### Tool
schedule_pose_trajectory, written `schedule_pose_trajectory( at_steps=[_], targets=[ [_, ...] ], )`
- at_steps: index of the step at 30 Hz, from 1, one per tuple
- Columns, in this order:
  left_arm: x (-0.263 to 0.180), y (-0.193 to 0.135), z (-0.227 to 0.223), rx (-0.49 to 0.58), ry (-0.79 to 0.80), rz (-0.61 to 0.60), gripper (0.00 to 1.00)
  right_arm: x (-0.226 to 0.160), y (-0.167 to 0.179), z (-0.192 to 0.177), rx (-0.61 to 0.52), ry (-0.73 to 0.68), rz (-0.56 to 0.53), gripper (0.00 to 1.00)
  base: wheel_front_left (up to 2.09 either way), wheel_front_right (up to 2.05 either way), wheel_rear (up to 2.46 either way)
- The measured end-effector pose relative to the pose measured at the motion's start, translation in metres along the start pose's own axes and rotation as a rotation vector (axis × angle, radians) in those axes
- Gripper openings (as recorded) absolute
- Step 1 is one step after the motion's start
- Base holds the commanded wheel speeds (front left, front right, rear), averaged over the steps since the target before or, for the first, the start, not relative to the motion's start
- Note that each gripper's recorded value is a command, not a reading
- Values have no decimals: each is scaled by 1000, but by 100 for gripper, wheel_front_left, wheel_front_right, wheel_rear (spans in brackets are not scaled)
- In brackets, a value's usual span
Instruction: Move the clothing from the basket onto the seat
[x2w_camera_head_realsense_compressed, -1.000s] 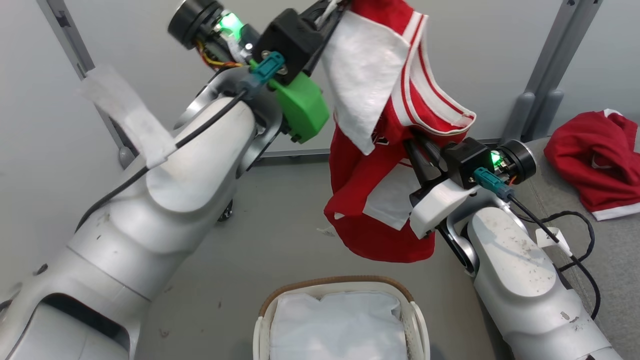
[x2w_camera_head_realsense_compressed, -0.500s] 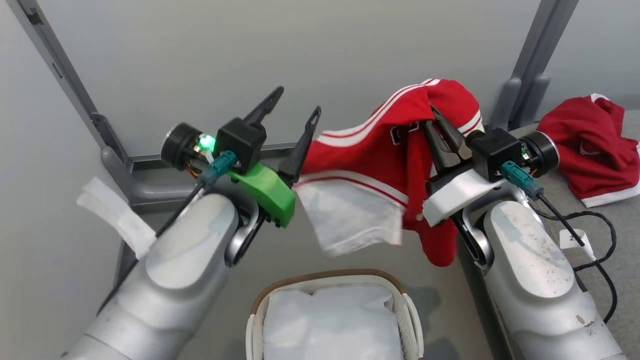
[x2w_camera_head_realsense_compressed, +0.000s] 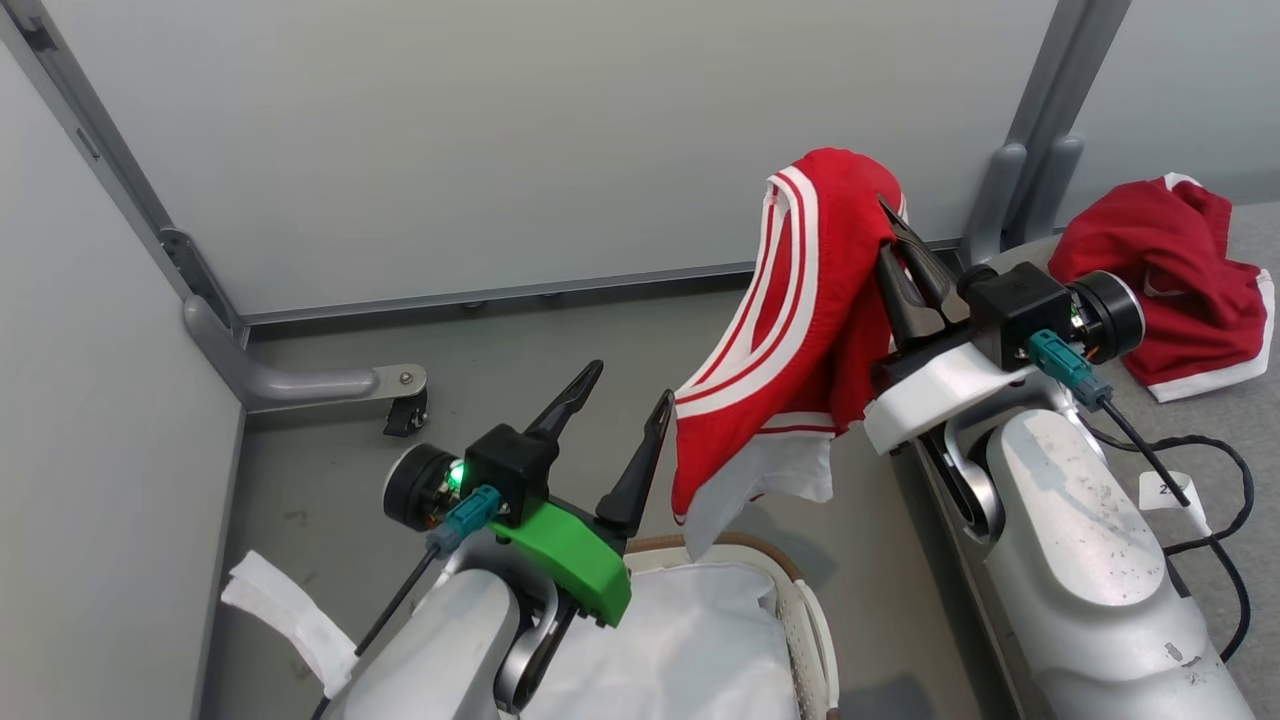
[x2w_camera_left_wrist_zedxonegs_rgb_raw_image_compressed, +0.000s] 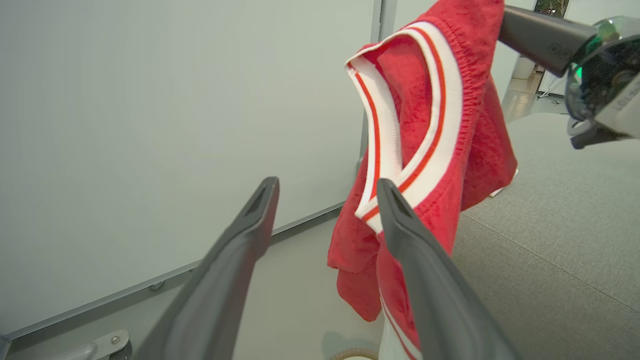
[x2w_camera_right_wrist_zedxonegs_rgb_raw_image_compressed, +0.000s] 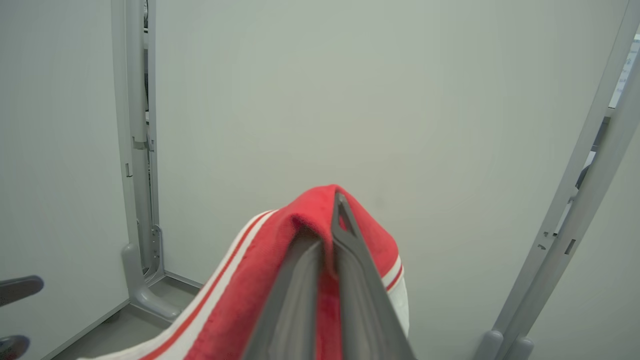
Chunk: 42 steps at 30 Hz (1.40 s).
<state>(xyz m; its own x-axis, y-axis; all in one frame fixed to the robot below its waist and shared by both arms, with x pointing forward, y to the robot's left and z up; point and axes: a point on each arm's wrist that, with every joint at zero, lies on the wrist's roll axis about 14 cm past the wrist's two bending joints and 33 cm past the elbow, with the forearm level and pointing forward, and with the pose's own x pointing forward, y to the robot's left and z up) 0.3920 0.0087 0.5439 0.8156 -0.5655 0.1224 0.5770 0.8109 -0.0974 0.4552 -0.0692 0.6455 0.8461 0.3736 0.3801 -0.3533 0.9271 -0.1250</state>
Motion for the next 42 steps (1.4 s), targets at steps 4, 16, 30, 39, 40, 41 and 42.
schedule_pose_trajectory(
  at_steps=[4, 16, 30, 39, 40, 41, 42],
  targets=[
    [-4, -4, -10, -34, 14, 9, 100, -2, -4, 0, -7, 3, -11, 0, 0, 0, 0],
    [13, -41, -21, -49, 26, -108, 100, -28, -57, 5, -97, 22, -145, 0, 0, 0, 0],
    [44, -114, -48, -102, 81, -349, 100, -98, -148, 9, -227, 103, -407, 0, 0, 0, 0],
    [54, -138, -68, -139, 119, -439, 100, -128, -177, -8, -257, 183, -501, 0, 0, 0, 0],
    [55, -138, -70, -143, 122, -441, 100, -129, -179, -11, -265, 193, -504, 0, 0, 0, 0],
    [56, -138, -72, -148, 125, -442, 100, -128, -181, -12, -273, 198, -505, 0, 0, 0, 0],
    [57, -137, -74, -153, 130, -441, 100, -126, -184, -12, -286, 200, -506, 0, 0, 0, 0]
  ],
)
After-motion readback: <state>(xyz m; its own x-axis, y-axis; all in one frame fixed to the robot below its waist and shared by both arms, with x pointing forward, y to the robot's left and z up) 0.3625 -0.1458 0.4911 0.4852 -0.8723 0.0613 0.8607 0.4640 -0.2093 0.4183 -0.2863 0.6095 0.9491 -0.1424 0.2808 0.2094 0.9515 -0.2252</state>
